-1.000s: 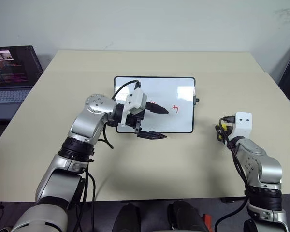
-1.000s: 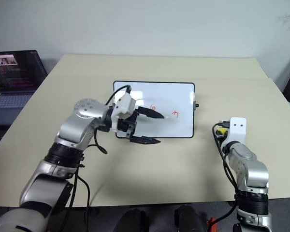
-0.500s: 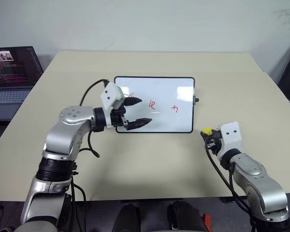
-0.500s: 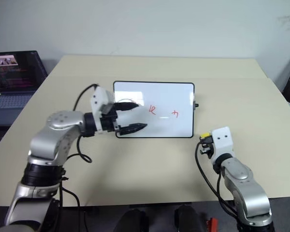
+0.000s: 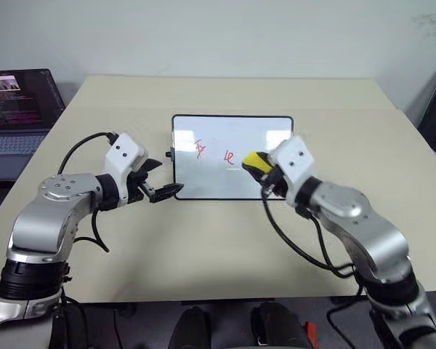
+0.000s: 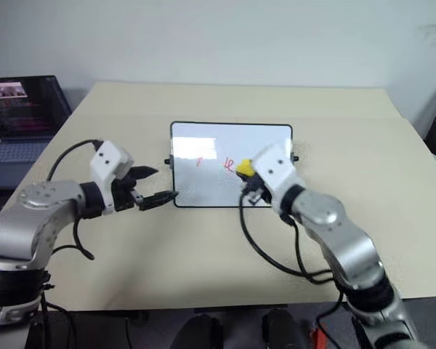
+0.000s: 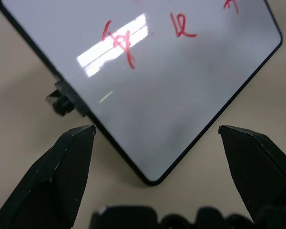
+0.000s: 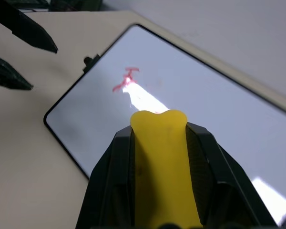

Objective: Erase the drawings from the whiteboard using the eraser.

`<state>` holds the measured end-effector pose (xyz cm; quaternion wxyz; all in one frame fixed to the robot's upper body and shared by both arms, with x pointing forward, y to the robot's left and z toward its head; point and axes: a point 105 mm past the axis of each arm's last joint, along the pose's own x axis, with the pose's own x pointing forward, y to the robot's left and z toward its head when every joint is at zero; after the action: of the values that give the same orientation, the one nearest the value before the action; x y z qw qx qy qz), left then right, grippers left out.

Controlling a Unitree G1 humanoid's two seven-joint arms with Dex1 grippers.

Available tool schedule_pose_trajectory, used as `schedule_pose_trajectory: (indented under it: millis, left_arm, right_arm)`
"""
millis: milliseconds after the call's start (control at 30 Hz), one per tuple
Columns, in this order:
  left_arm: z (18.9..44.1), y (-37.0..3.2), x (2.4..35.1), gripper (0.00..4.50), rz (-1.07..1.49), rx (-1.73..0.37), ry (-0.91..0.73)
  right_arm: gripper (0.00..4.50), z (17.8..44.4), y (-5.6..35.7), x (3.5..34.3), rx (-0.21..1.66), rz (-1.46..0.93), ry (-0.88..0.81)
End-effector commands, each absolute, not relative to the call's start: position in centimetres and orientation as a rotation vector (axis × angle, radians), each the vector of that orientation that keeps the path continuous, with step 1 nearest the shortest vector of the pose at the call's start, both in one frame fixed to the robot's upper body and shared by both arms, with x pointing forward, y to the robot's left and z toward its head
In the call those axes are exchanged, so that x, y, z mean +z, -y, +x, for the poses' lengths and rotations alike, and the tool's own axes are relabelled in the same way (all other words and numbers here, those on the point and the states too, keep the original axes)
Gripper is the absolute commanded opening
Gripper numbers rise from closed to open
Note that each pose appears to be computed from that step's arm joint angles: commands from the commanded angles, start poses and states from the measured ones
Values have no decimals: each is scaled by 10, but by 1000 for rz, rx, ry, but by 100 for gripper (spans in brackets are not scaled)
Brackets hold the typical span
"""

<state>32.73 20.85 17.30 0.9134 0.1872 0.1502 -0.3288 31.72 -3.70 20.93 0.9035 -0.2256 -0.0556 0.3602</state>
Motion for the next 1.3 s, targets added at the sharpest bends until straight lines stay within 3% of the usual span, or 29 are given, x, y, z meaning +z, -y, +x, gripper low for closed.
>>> schedule_pose_trajectory:
  millis: [33,333,667,800,1067,1200,1300]
  left_arm:
    - [336,-220,181,450,424,-602,-301]
    - [346,-206,180,450,413,-635,-273]
    - [346,-194,178,450,395,-674,-260]
    - [344,-201,174,450,392,-656,-282]
    - [344,-204,174,450,391,-642,-289]
    - [345,-202,174,450,392,-647,-288]
    - [346,-200,173,450,392,-657,-289]
  right_arm:
    - [114,329,10,225,793,-570,213]
    - [114,371,-46,235,865,-762,256]
    - [114,403,-69,230,837,-859,265]
    - [114,417,-62,210,811,-948,222]
    - [112,417,-49,173,878,-1079,111]
    - [112,423,-47,183,825,-1110,156]
    - [112,429,-48,209,725,-1090,262]
